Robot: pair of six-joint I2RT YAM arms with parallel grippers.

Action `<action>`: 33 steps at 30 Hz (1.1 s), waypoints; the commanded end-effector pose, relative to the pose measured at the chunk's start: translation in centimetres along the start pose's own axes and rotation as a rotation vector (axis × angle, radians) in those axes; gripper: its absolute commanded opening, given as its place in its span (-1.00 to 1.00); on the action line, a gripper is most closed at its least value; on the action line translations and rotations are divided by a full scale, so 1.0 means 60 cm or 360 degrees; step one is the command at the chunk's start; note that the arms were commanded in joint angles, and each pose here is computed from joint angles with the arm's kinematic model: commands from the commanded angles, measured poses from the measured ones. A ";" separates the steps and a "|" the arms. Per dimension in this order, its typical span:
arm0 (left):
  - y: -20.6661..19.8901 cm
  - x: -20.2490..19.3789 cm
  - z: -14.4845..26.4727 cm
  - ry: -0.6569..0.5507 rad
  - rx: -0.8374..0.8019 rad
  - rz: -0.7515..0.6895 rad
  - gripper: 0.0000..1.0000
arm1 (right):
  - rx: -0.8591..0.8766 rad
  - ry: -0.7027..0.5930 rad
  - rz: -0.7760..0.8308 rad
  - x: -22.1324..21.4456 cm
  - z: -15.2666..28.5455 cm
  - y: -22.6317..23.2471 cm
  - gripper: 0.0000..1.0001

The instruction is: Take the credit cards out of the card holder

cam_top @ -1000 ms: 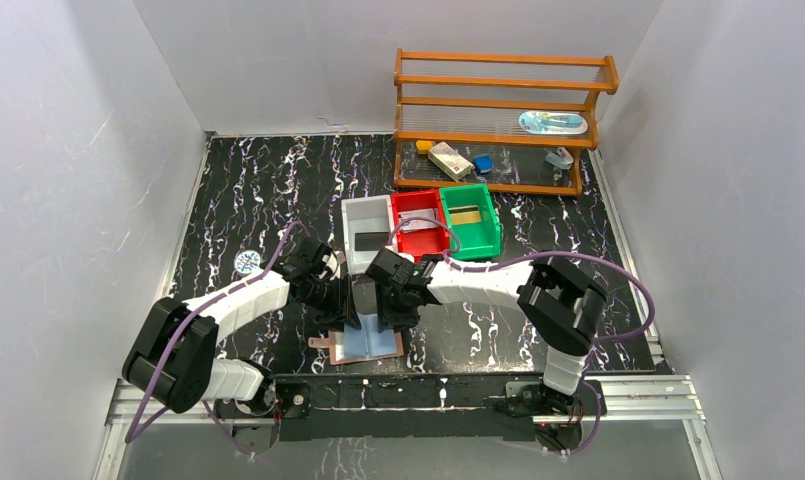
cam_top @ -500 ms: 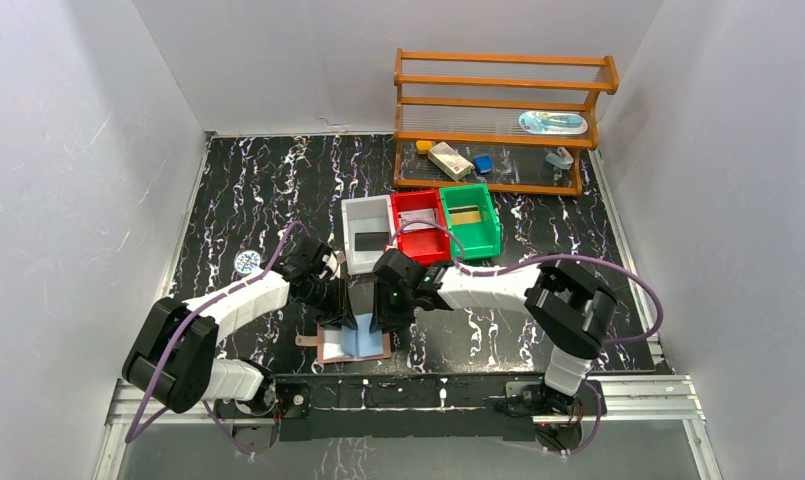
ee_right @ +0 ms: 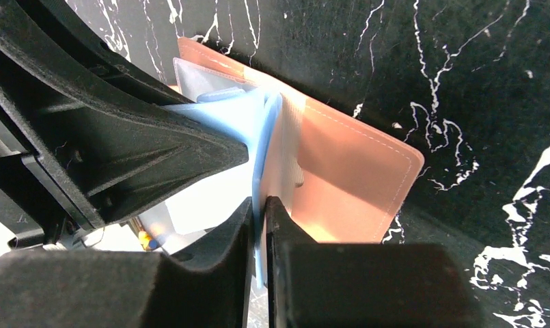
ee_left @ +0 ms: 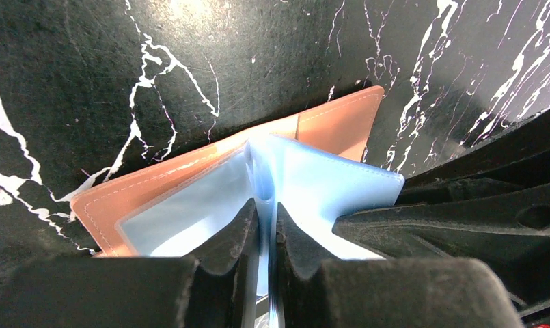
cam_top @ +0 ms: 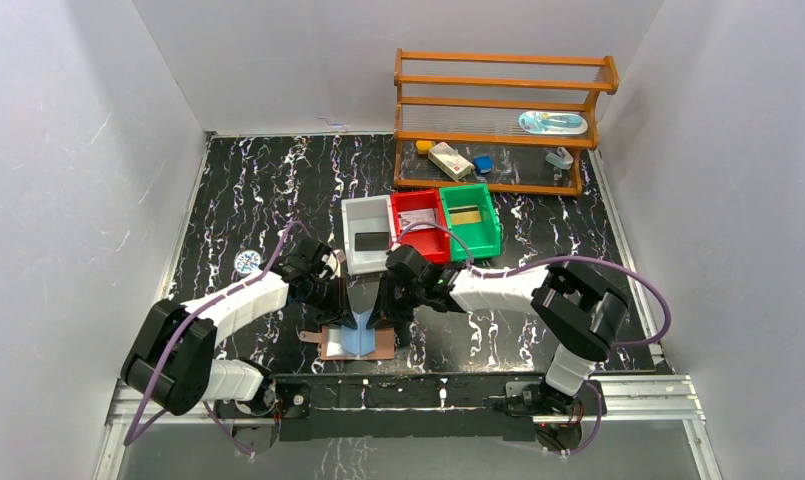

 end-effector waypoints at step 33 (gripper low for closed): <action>-0.044 0.021 0.028 -0.0112 -0.0146 -0.0056 -0.41 | -0.0167 -0.0097 -0.0185 0.024 0.064 -0.094 -0.62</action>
Point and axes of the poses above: each gripper's point midway between its finger pads, its own z axis back along the fingers, its own y axis along the line the jaws close on, x = y × z, the point moved 6 cm from there along z, back along the fingers, and after that the axes turned 8 degrees about z, right-handed, at the moved point
